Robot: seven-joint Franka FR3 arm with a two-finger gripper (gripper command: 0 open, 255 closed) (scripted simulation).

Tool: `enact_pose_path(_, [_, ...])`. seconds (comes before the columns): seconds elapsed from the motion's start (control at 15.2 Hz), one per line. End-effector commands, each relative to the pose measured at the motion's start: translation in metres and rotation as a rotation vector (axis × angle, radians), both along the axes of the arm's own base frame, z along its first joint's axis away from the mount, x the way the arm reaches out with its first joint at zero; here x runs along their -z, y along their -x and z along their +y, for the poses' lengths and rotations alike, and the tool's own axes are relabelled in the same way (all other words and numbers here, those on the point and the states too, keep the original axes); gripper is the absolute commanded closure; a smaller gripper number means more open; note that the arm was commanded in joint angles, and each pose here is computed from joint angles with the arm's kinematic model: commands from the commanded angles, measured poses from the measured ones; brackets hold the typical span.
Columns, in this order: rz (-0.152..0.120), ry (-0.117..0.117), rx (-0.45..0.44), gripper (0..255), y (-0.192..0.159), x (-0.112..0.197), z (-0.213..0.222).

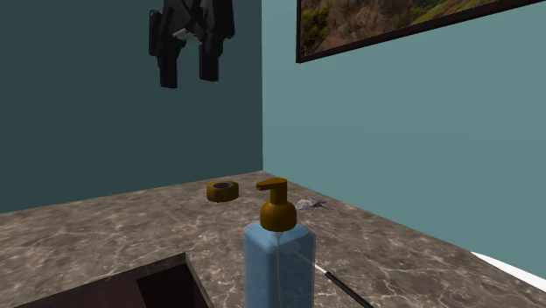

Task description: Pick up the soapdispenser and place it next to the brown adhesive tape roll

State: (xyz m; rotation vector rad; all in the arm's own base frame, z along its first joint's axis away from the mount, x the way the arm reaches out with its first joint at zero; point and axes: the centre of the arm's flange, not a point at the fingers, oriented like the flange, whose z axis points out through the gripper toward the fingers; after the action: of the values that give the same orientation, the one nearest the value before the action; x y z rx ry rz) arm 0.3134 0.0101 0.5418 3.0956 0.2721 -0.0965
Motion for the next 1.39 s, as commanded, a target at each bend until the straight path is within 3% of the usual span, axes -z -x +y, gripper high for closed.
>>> enact_pose_path(0.0, [0.000,0.000,0.000,0,0.000,0.000,0.000])
enact_pose_path(0.86, [-0.011,-0.044,0.079,0,-0.106,0.113,-0.068])
enact_pose_path(1.32, [-0.011,-0.044,0.079,0,-0.104,0.150,-0.067])
